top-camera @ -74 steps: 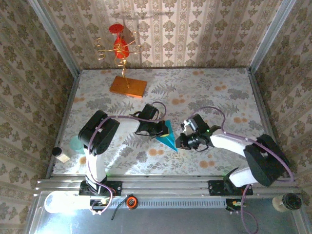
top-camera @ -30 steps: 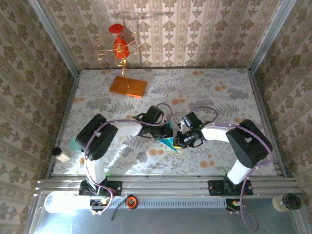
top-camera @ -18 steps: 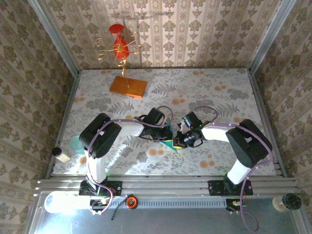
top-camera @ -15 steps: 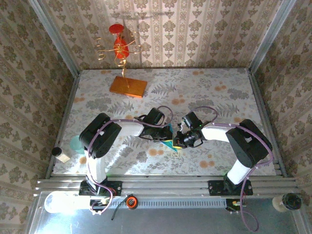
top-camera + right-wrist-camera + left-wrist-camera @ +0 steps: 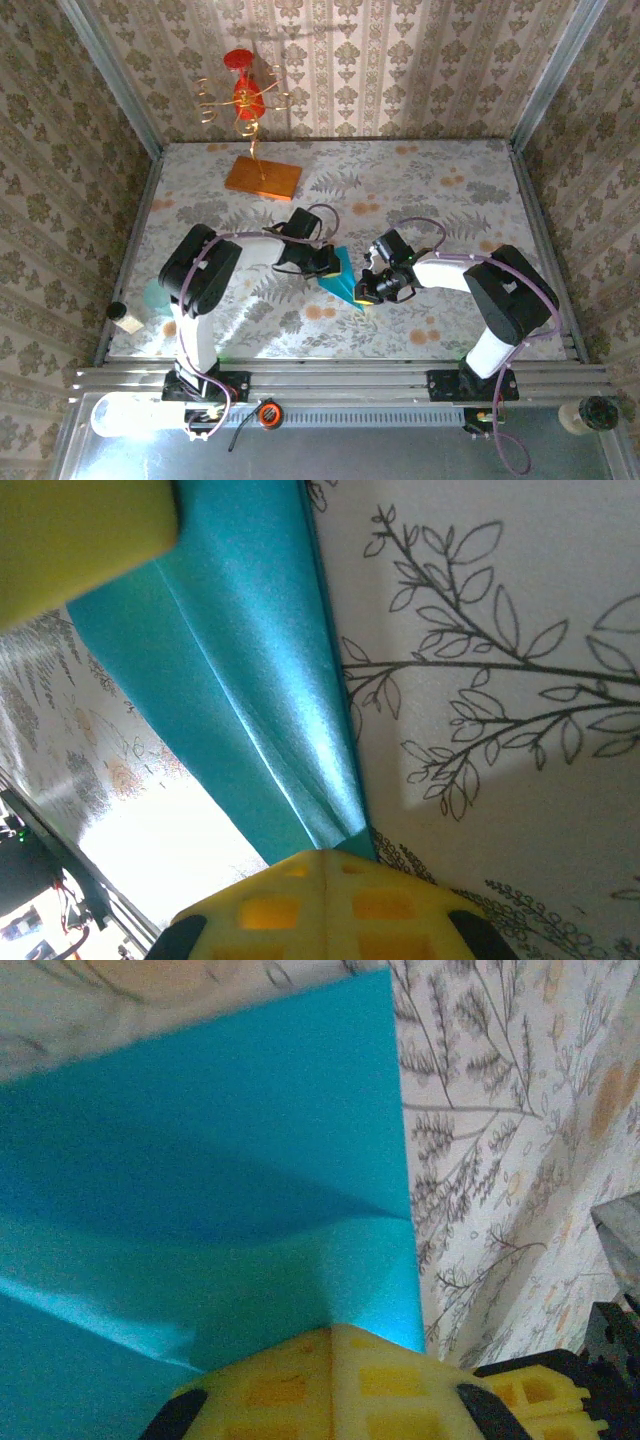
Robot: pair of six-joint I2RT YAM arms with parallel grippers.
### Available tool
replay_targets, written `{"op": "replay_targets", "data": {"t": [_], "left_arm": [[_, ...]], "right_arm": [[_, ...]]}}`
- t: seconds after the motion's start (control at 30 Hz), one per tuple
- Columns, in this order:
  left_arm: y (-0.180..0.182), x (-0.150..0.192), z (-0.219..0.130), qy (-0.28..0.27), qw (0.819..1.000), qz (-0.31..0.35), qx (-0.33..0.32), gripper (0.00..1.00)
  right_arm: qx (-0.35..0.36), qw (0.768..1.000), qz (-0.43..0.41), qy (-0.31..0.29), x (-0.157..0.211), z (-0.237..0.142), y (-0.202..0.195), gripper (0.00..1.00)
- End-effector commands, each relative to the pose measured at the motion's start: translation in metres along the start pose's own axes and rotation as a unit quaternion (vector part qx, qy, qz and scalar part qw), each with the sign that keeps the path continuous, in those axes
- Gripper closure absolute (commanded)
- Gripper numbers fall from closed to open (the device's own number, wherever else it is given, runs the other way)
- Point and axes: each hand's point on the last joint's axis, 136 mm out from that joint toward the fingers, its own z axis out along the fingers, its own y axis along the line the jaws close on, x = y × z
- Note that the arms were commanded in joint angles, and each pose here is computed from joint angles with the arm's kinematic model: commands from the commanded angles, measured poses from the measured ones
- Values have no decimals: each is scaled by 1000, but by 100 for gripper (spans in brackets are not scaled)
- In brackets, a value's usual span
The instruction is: Fold a paper plane with a square sheet of paper (pick it up from the middle)
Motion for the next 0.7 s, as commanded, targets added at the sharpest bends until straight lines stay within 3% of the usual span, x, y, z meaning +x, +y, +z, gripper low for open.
{"op": "replay_targets", "data": {"t": [0.0,0.67], "left_arm": [[49,-28,-7,-40,997,-26,-68,91],[102,-84,-57,-134,984,-69,-94,91]], "right_arm": [[237,965,80,73,65,2,-121,95],[229,967,81,75,64,5,-119,96]]}}
